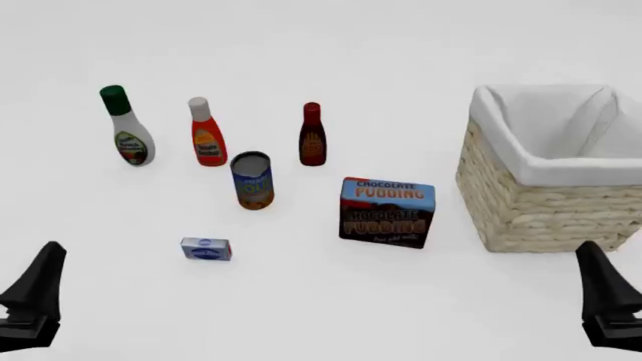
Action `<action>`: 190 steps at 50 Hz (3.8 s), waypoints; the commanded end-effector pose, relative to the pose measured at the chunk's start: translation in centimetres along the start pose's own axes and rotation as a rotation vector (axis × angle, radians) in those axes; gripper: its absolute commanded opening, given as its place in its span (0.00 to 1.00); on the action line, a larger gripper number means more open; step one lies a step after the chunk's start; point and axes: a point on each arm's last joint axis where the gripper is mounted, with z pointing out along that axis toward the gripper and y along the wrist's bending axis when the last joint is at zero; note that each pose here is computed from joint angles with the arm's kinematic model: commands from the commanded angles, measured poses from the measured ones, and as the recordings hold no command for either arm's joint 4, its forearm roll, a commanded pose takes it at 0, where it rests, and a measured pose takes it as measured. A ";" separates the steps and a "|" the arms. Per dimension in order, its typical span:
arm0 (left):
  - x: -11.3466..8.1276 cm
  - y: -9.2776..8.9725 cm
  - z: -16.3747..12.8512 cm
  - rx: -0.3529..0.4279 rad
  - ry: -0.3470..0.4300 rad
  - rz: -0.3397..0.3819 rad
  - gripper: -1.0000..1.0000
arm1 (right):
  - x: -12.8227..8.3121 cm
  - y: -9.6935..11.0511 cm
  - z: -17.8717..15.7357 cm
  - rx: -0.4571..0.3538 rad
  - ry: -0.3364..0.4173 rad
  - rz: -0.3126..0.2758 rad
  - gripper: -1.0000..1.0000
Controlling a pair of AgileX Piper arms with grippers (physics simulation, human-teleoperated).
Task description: Pick the bbq sauce and place it in the basket.
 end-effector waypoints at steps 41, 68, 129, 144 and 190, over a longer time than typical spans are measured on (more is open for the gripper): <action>0.0 0.0 0.0 0.000 0.000 0.000 1.00 | -12.5 0.7 2.5 -0.101 -0.008 -0.055 1.00; 0.0 0.0 0.0 0.000 0.000 0.000 1.00 | -18.9 4.0 15.8 -0.207 0.209 -0.083 1.00; 0.0 0.0 0.0 0.000 0.000 0.000 1.00 | -12.5 21.4 41.2 -0.449 0.461 -0.115 1.00; 0.0 0.0 0.0 0.000 0.000 0.000 1.00 | -9.1 23.9 42.9 -0.477 0.521 -0.137 1.00; 0.0 0.0 0.0 0.000 0.000 0.000 1.00 | -1.6 25.0 44.0 -0.474 0.645 -0.147 1.00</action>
